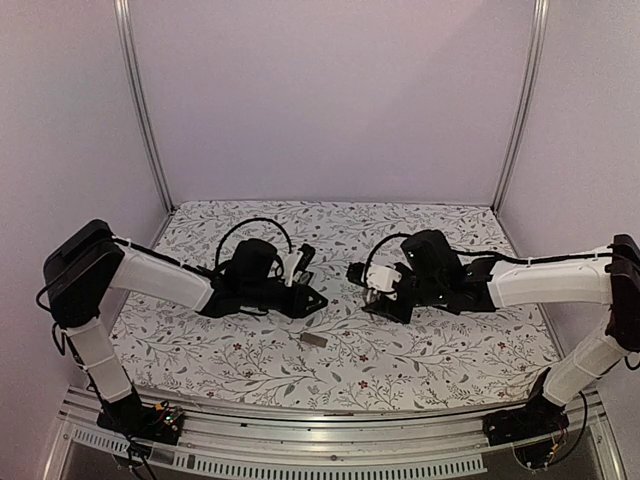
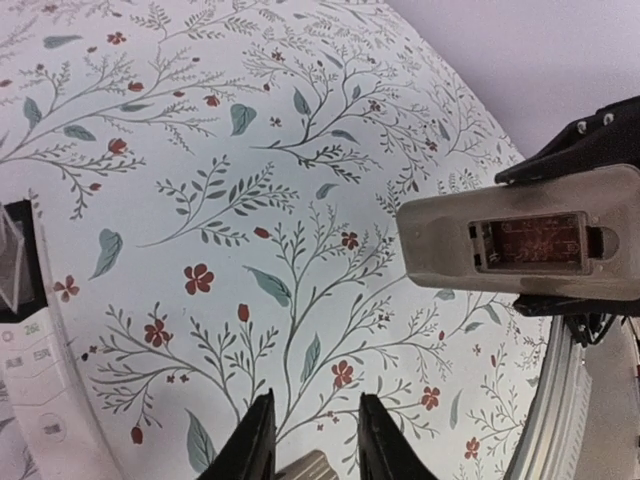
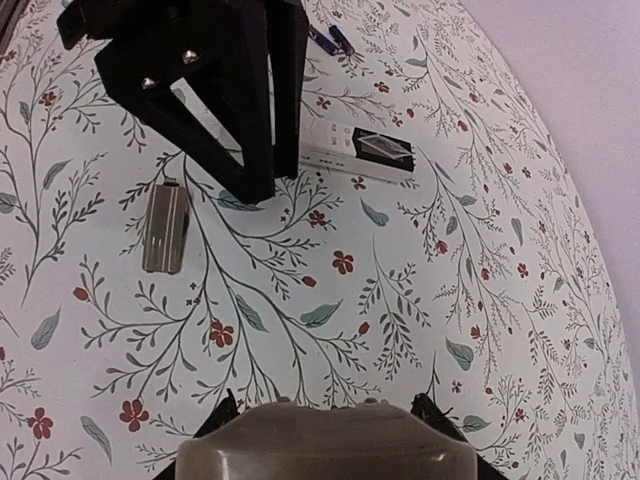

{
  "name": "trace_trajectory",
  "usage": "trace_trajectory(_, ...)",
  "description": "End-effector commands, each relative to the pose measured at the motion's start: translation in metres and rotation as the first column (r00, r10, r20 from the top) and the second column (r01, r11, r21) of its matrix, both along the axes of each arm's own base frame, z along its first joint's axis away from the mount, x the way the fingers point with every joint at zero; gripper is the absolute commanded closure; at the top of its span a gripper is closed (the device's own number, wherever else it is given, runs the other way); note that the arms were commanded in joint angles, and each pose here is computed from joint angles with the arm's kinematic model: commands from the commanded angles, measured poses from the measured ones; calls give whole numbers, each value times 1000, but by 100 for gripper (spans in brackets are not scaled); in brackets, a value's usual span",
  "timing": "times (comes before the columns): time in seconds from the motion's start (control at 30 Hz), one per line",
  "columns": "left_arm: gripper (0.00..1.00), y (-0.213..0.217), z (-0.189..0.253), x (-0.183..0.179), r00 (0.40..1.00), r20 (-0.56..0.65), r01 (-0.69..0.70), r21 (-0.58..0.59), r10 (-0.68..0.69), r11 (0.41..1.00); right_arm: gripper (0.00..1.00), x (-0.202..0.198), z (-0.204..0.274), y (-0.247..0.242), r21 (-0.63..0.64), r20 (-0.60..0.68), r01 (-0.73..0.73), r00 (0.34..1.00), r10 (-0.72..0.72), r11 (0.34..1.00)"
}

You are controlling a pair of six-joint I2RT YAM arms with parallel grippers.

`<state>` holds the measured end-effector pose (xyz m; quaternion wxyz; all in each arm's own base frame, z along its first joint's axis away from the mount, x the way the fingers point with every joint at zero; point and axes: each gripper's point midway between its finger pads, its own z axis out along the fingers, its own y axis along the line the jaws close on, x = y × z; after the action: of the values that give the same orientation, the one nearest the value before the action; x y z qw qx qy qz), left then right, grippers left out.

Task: Load the batteries into the remote control
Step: Remove the battery cover from the remote control, then pass from the right arm to the left

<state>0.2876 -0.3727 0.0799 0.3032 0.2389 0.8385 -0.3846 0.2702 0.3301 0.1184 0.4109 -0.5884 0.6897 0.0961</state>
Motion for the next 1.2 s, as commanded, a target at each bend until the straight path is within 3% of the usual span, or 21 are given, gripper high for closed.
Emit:
trace_trajectory(0.0,67,2,55,-1,976,206,75,-33,-66,997,96,-4,54,10,161,37,-20,999,14,987)
trace_trajectory(0.1,54,1,98,-27,899,409,184,-33,-155,982,95,-26,103,24,322,79,-148,988,130,935)
trace_trajectory(0.2,37,-3,139,-76,713,648,326,31,-268,945,94,-59,161,34,462,143,-319,947,286,828)
trace_trajectory(0.27,27,-2,153,-105,589,745,386,80,-312,919,94,-81,189,36,517,190,-419,907,377,747)
trace_trajectory(0.33,21,3,169,-117,532,792,395,80,-299,915,94,-98,209,38,544,225,-491,867,445,680)
trace_trajectory(0.57,12,-1,203,-125,500,819,410,61,-280,910,94,-132,242,49,581,322,-621,769,553,526)
trace_trajectory(0.83,15,-13,213,-122,489,841,373,40,-233,927,94,-138,235,64,585,294,-635,746,598,505)
trace_trajectory(1.17,55,-27,213,-137,480,835,430,43,-269,902,94,-128,226,66,578,281,-605,778,563,548)
